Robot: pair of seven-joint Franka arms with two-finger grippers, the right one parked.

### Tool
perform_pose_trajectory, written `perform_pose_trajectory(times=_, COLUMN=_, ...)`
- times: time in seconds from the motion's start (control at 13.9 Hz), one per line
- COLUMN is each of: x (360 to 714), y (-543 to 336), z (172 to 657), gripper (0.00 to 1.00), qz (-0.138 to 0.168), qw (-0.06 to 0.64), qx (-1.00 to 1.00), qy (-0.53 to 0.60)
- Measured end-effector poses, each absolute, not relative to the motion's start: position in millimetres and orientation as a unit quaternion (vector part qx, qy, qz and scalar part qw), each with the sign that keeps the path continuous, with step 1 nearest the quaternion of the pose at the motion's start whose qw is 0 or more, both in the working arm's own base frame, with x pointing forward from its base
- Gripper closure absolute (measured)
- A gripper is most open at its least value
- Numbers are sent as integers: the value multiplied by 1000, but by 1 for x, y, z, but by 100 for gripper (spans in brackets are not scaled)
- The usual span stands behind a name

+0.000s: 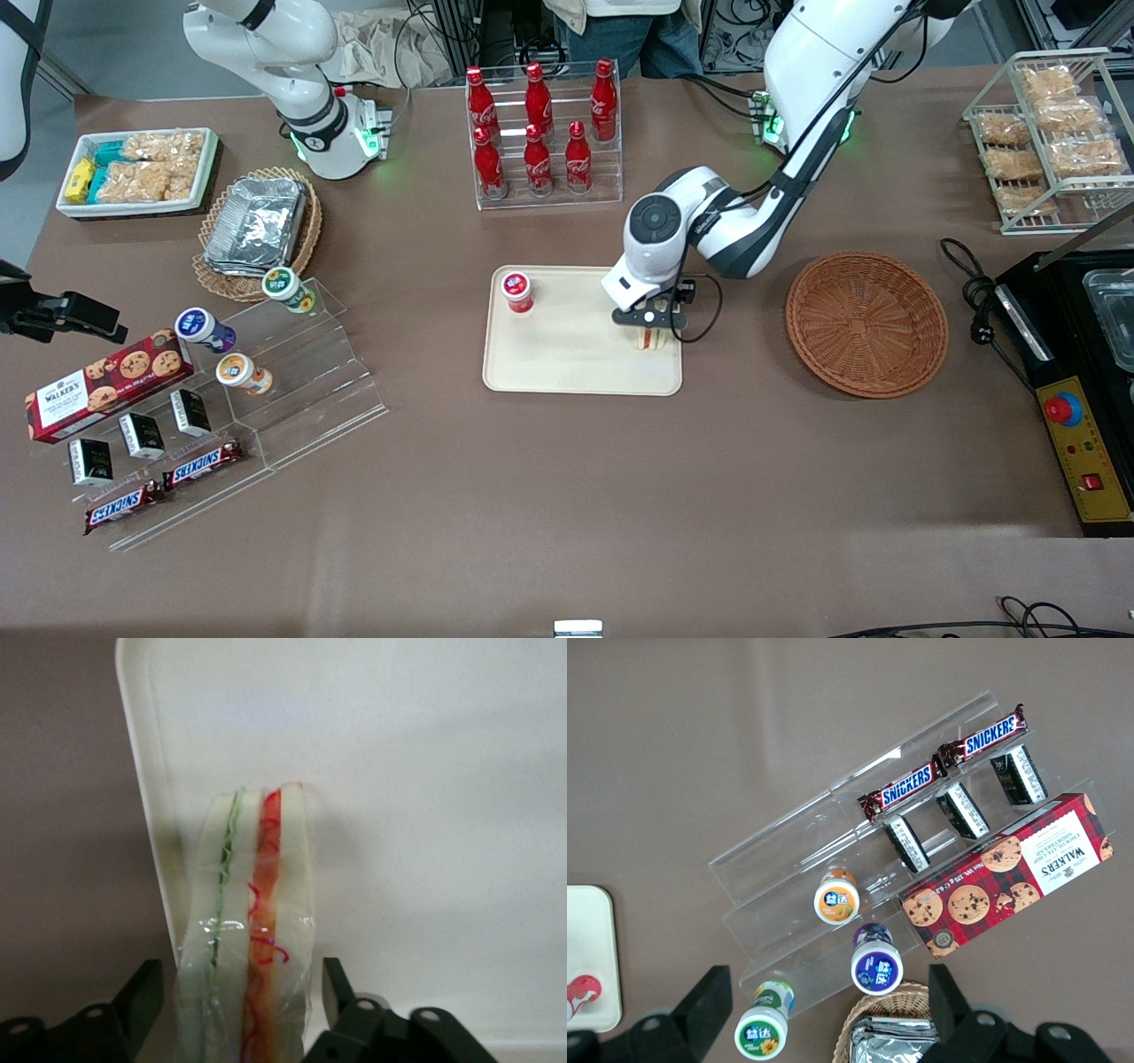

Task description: Place sandwich from basket to tray

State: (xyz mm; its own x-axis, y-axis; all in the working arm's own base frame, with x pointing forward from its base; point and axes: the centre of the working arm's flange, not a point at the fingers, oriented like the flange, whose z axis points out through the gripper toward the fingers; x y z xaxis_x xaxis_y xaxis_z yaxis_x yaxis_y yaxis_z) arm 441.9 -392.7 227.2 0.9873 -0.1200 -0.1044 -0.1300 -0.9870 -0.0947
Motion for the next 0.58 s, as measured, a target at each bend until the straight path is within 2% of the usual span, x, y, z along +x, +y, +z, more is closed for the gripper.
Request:
perform_pose_trajectory(times=0.07, x=452, y=-396, z=241, gripper=3, qz=49, qw=56, qx=-995, qy=59)
perform_pose_trajectory(times=0.14, x=462, y=-401, z=260, gripper=0, qz=45, qw=59, qx=-996, qy=55)
perform_pose_trajectory(times=0.58, x=505, y=-374, z=411, gripper=0, qz=-3, qw=21, qx=-999, qy=-25)
